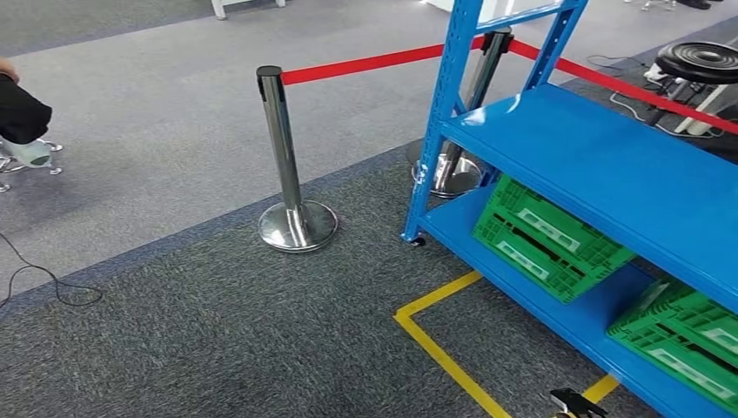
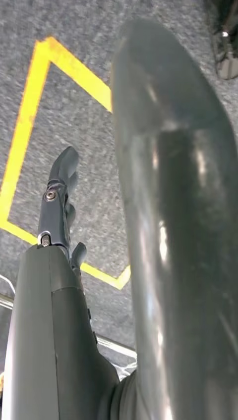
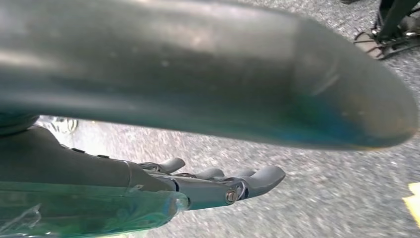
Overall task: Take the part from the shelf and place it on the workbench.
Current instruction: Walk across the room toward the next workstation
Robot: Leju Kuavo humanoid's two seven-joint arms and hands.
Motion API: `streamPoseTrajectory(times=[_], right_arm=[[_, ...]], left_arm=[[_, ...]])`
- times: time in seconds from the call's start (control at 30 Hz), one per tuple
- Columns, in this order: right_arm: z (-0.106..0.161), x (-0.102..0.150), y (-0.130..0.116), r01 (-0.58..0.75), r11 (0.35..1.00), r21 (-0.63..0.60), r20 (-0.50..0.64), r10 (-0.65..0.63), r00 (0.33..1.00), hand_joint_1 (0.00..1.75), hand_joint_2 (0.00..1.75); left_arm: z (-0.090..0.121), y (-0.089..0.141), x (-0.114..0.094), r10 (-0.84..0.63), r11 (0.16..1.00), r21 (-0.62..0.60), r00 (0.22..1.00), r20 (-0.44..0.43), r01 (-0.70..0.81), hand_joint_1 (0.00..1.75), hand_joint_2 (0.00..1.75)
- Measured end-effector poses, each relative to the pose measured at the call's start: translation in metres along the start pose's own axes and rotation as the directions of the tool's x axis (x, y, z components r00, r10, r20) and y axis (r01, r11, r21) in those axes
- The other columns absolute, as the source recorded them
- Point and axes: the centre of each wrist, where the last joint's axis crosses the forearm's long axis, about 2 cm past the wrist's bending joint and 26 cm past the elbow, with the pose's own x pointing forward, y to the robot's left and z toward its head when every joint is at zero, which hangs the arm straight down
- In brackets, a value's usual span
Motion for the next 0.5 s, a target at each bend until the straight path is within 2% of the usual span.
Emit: streamPoseTrajectory(times=[0.5], right_arm=[[-0.0003, -0.0008, 0.0018, 0.026, 0.999, 0.036, -0.008, -0.026, 1.000, 0.00, 0.00]], left_arm=[[0.0000, 0.0041, -0.0021, 0.044, 0.999, 0.025, 0.999, 0.028, -0.044, 0.00, 0.00]])
